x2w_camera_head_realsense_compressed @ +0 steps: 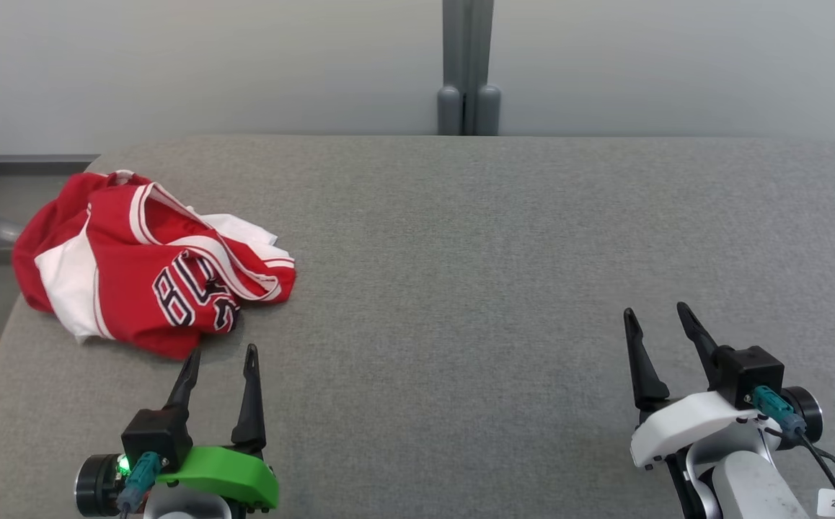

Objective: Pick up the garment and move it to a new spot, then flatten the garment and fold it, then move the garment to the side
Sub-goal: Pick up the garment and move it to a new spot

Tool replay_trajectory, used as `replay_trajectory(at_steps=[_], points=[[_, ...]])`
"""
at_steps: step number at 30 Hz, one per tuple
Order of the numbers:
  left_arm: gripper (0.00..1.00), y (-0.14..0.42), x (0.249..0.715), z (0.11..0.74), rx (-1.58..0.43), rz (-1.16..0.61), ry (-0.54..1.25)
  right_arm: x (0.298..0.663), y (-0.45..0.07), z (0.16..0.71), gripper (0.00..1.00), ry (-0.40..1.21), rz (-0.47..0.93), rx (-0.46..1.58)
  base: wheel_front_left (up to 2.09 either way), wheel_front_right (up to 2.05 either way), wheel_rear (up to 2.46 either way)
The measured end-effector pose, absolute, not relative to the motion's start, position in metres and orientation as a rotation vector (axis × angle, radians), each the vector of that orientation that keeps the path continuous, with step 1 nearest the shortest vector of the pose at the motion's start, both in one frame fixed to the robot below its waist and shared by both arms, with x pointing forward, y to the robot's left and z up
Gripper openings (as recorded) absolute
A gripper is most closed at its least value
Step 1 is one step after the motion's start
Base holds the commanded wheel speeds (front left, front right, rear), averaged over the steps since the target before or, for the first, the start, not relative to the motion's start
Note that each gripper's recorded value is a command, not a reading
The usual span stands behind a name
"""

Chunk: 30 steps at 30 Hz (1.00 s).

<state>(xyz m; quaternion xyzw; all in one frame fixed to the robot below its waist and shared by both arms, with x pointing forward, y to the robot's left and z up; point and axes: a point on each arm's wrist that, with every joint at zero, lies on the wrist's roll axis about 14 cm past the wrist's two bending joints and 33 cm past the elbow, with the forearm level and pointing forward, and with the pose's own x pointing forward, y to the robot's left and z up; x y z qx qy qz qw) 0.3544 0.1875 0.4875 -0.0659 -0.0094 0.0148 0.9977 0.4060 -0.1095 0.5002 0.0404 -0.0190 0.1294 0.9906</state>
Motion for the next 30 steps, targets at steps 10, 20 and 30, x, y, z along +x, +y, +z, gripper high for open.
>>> replay_trajectory(at_steps=[10, 20, 30], points=[[1.00, 0.250, 0.317, 0.484, -0.134, 0.235, -0.023, 0.419, -0.048, 0.500, 1.00, -0.032, 0.422, 0.089, 0.00, 0.00, 0.00], [1.00, 0.313, 0.263, 0.482, -0.123, 0.471, -0.029, 0.420, 0.017, 0.495, 1.00, -0.008, 0.591, 0.106, 0.00, 0.00, 0.00], [1.00, 0.344, 0.221, 0.480, -0.116, 0.617, -0.027, 0.416, 0.062, 0.494, 1.00, 0.003, 0.714, 0.114, 0.00, 0.00, 0.00]])
